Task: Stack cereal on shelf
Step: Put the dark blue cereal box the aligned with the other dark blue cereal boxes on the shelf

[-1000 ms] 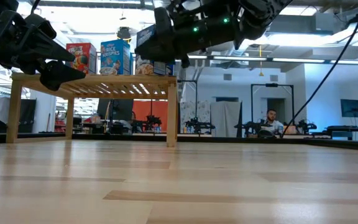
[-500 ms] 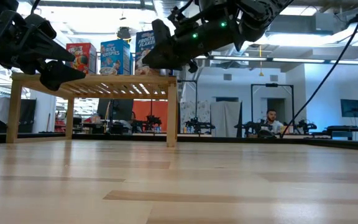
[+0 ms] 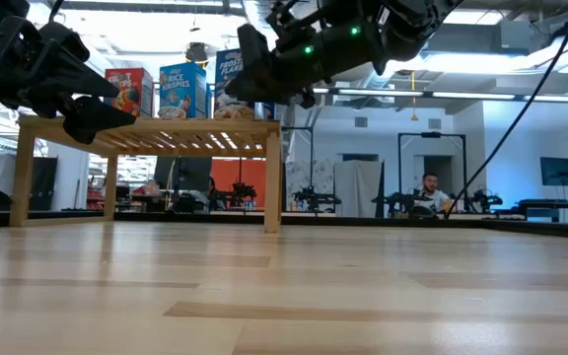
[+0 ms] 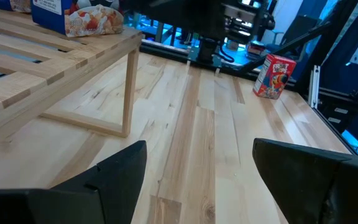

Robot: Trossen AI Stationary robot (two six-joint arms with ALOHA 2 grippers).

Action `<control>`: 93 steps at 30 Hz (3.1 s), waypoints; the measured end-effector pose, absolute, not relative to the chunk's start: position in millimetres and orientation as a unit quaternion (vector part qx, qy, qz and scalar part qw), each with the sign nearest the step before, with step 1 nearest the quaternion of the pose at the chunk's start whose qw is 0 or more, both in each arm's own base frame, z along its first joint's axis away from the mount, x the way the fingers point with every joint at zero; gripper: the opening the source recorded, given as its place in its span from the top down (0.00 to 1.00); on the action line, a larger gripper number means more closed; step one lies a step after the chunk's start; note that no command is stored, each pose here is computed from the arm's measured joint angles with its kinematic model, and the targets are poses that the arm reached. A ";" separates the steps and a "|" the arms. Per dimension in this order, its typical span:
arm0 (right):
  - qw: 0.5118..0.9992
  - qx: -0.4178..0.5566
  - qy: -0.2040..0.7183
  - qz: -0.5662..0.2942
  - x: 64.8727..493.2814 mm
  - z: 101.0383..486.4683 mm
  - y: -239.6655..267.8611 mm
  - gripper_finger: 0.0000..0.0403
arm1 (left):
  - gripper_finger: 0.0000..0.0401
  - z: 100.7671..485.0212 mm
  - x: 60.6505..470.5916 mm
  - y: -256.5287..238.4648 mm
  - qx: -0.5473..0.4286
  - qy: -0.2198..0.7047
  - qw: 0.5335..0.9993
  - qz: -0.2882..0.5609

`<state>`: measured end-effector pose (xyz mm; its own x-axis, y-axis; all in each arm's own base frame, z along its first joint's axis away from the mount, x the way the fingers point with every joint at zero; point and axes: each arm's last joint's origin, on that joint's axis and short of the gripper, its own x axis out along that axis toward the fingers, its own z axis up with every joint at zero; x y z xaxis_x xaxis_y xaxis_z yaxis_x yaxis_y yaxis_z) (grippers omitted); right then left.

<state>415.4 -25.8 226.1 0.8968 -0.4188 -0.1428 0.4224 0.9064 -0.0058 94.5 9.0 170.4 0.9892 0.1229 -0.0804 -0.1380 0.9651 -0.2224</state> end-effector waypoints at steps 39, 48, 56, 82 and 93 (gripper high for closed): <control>0.973 -0.107 0.157 -0.133 438.0 340.8 -7.5 0.59 | 0.29 170.3 94.6 9.0 -0.115 0.033 0.991 0.066; 0.969 -0.143 0.139 -0.146 434.6 377.3 -38.5 0.59 | 0.29 170.3 94.6 9.0 -0.114 0.033 0.991 0.066; 0.975 -0.096 0.125 -0.154 431.6 384.2 -61.6 0.59 | 0.29 170.3 94.6 9.0 -0.114 0.033 0.991 0.066; 0.965 -0.056 0.227 -0.121 399.6 381.4 -103.6 0.07 | 0.29 170.4 94.6 9.0 -0.114 0.033 0.991 0.066; 0.961 -0.054 0.245 -0.114 398.2 378.1 -102.4 0.03 | 0.29 170.3 94.6 9.0 -0.115 0.033 0.991 0.066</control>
<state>398.2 -102.4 378.1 0.8540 -0.2463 -0.4584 0.1936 0.9680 -0.1595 94.6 9.0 170.3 0.9891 0.1230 -0.0809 -0.1382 0.9650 -0.2227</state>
